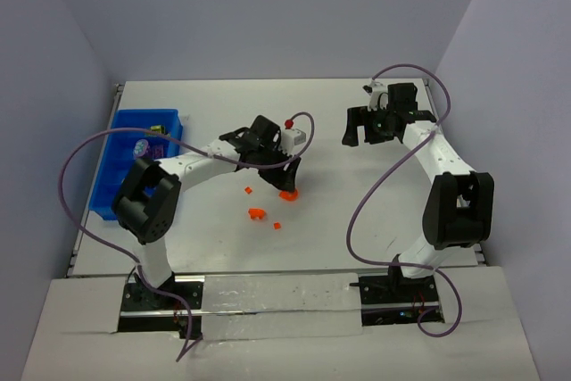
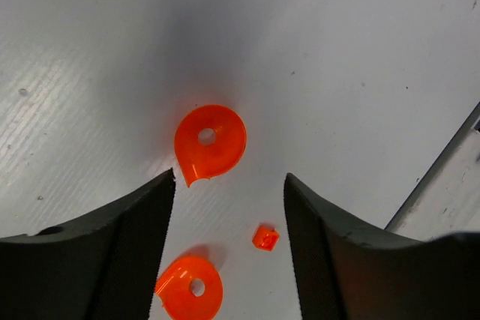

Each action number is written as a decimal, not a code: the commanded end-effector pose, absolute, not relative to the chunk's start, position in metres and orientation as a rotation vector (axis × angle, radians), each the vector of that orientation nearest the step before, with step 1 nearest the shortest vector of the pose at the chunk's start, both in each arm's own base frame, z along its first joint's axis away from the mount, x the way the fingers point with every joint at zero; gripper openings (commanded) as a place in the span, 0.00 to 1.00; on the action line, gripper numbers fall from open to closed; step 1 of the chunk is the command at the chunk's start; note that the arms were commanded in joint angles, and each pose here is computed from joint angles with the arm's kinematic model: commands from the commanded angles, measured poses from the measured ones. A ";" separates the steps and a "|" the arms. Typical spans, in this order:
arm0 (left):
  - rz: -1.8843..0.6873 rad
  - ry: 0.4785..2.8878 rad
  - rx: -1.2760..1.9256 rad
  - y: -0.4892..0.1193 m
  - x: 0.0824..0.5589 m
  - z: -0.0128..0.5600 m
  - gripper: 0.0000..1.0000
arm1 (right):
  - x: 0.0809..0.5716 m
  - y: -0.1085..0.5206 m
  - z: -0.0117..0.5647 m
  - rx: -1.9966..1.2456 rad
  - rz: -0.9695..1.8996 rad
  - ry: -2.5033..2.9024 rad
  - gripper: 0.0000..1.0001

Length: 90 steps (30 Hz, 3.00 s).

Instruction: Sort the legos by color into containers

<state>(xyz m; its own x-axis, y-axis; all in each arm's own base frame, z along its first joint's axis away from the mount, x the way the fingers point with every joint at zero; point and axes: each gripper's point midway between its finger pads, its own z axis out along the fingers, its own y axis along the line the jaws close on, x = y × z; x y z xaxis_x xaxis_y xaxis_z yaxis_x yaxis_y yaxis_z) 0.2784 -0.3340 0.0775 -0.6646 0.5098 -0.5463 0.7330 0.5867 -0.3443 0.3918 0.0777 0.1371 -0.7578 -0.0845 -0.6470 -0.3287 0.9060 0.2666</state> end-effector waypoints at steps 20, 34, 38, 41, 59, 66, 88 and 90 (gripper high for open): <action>-0.736 2.521 0.945 -0.349 0.305 0.043 0.50 | 0.398 0.080 0.162 -0.332 0.497 2.343 1.00; -0.836 2.540 0.995 -0.347 0.291 0.039 0.06 | 0.397 0.081 0.162 -0.336 0.500 2.344 1.00; -0.838 2.506 0.937 -0.325 0.301 0.064 0.00 | 0.397 0.082 0.164 -0.338 0.511 2.339 1.00; -0.824 2.444 0.888 -0.296 0.313 0.100 0.00 | 0.396 0.085 0.165 -0.341 0.530 2.336 1.00; -0.427 2.474 0.451 0.023 0.284 0.176 0.00 | 0.384 0.124 0.163 -0.524 0.485 2.346 1.00; -0.180 2.601 0.336 0.092 0.253 0.144 0.00 | 0.385 0.136 0.159 -0.572 0.487 2.360 1.00; -0.072 2.596 0.180 0.117 0.289 0.115 0.09 | 0.383 0.137 0.154 -0.578 0.497 2.373 1.00; -0.070 2.599 0.187 0.115 0.290 0.112 0.18 | 0.383 0.138 0.153 -0.578 0.500 2.377 1.00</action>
